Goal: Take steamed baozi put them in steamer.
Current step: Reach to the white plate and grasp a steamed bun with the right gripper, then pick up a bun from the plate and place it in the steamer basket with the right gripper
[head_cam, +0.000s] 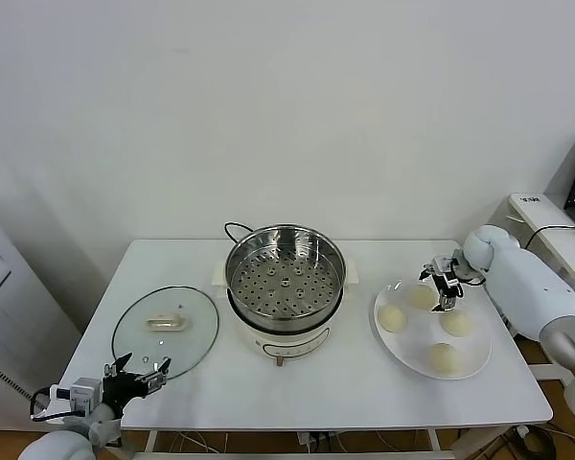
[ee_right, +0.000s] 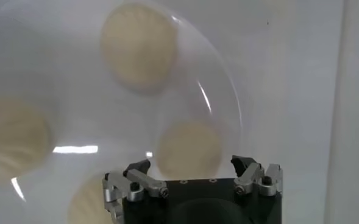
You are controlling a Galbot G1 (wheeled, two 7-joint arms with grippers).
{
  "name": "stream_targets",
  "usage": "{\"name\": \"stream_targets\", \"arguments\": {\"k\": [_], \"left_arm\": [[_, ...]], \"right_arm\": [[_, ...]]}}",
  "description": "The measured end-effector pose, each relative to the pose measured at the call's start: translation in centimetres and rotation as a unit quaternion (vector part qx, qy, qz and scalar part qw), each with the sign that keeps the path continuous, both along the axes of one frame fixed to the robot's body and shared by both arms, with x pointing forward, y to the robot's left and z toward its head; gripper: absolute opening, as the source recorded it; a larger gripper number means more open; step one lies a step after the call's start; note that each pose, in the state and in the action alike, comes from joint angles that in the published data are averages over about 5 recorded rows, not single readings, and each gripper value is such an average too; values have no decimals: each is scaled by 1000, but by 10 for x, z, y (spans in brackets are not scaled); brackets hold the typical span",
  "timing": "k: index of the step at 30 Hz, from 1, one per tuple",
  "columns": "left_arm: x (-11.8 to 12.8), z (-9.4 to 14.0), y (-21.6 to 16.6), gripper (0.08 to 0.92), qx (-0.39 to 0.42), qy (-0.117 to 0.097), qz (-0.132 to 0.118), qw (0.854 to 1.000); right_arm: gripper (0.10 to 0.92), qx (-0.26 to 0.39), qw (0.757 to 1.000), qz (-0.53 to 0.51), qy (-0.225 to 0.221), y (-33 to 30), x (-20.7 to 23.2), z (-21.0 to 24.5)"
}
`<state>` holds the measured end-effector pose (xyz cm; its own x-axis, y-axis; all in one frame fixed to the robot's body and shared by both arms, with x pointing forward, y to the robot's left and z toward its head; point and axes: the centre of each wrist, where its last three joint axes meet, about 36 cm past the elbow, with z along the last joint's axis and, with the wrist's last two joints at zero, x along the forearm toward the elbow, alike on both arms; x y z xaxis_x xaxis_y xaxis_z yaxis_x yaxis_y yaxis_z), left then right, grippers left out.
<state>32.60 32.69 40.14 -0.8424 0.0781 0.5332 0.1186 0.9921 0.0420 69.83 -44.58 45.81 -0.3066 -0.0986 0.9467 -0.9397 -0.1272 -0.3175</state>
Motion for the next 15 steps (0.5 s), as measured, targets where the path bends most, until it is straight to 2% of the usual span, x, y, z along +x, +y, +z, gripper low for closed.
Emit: {"name": "stream_targets", "arguments": {"k": [15], "left_arm": [[-4,5,-4,823,-1,-3,-6,1000]], "right_arm": [[536,11,1000,-10,-3,7,7,0]]}}
